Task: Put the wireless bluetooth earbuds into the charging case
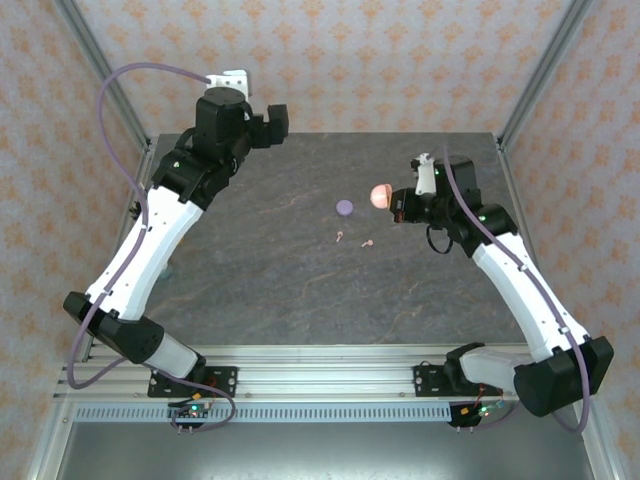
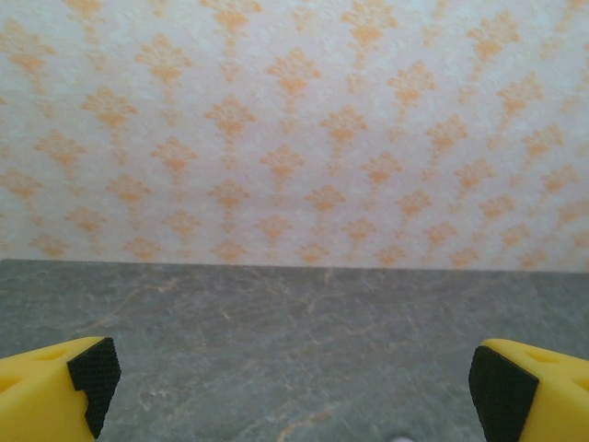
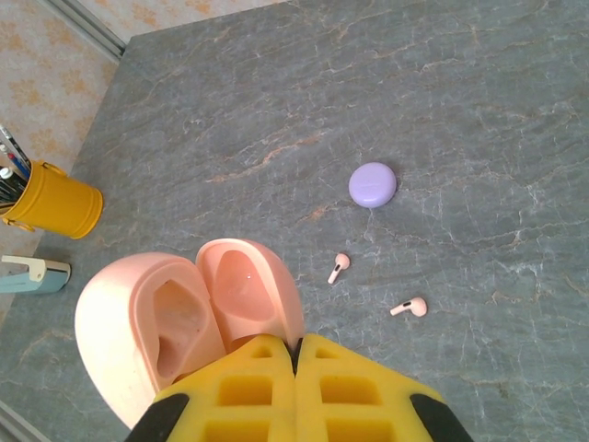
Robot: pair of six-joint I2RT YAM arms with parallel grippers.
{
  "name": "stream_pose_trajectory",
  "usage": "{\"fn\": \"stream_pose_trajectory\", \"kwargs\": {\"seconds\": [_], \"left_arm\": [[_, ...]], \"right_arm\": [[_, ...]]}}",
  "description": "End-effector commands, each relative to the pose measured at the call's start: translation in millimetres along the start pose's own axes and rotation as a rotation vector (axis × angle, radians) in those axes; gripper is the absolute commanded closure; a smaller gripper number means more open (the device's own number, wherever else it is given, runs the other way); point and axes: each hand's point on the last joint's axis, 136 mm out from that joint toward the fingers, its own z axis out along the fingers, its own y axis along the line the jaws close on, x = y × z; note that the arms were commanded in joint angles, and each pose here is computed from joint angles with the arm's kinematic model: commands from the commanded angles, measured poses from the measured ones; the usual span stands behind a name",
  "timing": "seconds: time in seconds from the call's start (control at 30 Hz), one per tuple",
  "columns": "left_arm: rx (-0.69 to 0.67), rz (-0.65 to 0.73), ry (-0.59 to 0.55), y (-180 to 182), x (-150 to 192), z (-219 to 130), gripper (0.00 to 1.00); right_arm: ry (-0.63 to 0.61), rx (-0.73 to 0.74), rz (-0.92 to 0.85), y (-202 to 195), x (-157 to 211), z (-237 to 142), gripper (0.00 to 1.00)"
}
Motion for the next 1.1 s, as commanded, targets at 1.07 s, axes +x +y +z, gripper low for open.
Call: {"fn": "stream_pose_trajectory", "kwargs": {"seconds": [1.07], "left_arm": [[0.663,0.456,0.400,-69.6,108.4,-36.2,0.00]], "right_arm": [[-0.034,0.172,-0.578,42.3,-54.5,29.1,1.00]]}}
